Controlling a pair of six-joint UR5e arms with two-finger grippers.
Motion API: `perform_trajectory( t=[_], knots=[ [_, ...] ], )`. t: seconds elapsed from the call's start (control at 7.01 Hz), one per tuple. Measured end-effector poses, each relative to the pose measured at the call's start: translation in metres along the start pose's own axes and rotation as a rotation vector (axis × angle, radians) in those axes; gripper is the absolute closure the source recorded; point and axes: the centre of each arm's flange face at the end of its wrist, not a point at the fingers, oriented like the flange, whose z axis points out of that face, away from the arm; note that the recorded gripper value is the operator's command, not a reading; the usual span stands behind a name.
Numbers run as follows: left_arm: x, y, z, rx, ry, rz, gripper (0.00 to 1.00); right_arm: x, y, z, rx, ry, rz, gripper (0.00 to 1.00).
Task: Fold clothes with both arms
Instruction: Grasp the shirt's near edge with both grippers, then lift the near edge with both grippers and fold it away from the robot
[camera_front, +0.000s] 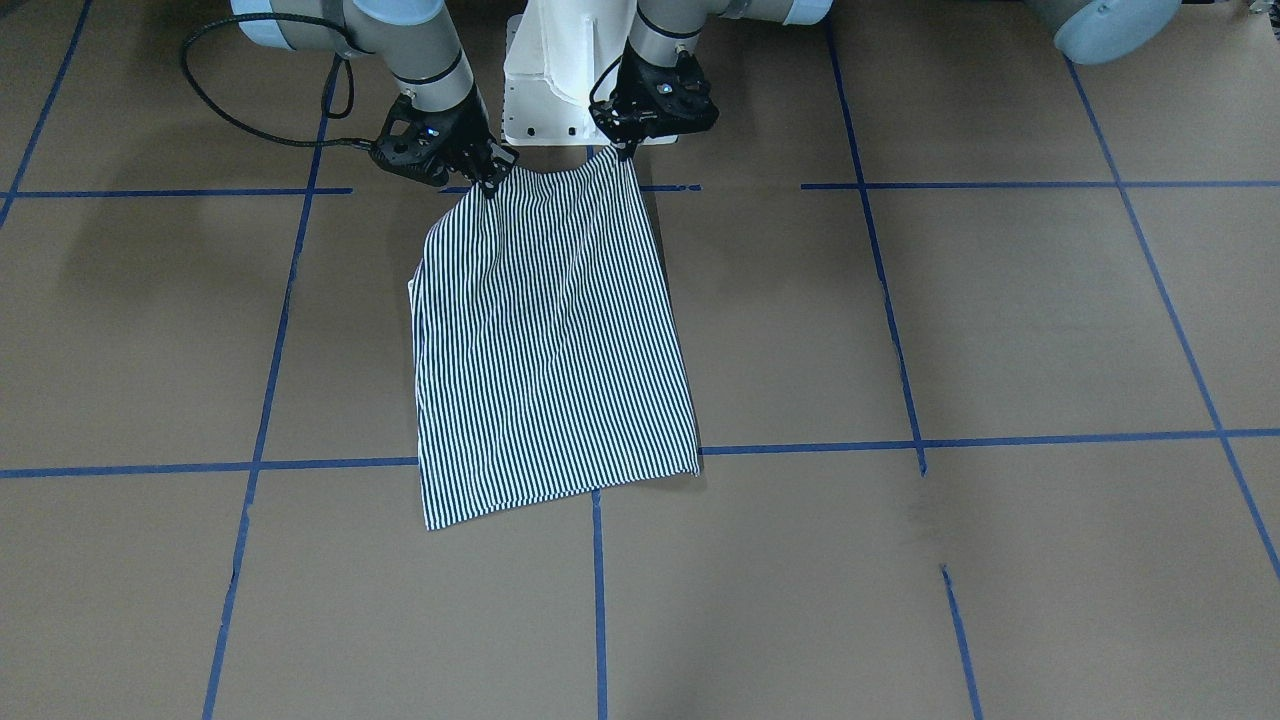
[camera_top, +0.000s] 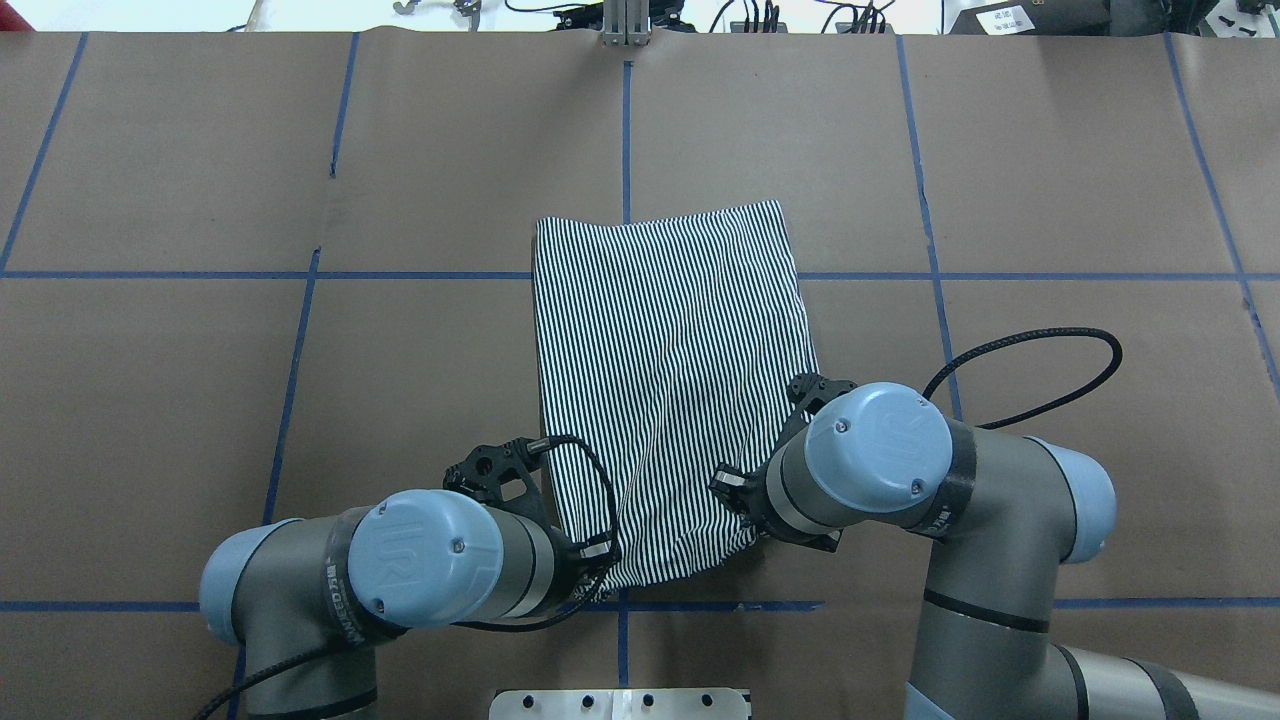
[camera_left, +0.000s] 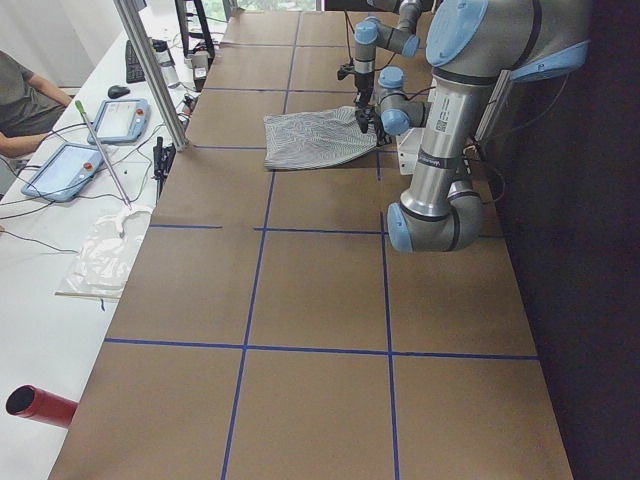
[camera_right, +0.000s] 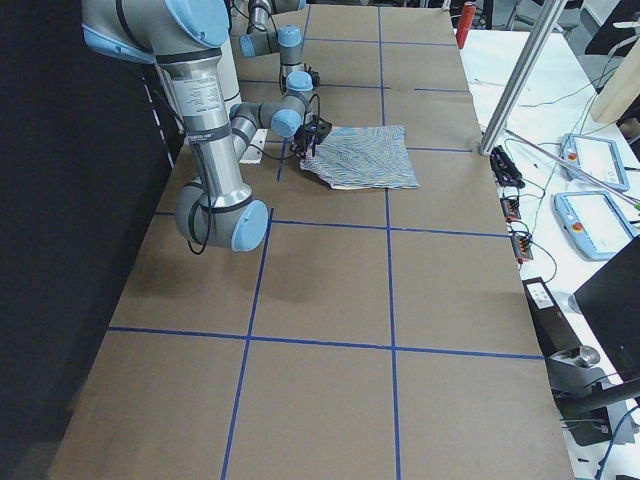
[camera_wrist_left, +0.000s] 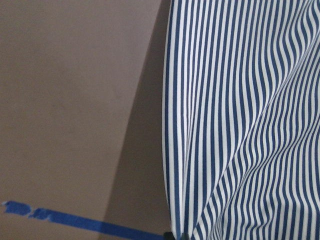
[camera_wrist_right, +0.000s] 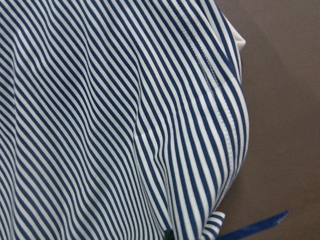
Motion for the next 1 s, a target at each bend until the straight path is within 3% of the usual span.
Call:
perform_trajectory(
  t=[0.29, 0.57, 0.86, 1.0],
  knots=[
    [-0.001, 0.009, -0.019, -0.007, -0.012, 0.014, 1.00, 0.004, 0.012, -0.008, -0.052, -0.004, -0.012, 1.00],
    [0.003, -0.004, -0.024, 0.012, -0.007, 0.020, 1.00, -0.001, 0.013, -0.010, -0.058, -0.014, -0.016, 1.00],
    [0.009, -0.043, -0.037, 0.064, 0.025, -0.011, 1.00, -0.011, -0.016, -0.021, -0.014, -0.042, 0.004, 1.00],
    [0.015, -0.078, -0.046, 0.111, 0.060, -0.036, 1.00, -0.026, -0.050, -0.030, 0.031, -0.061, 0.025, 1.00]
  ],
)
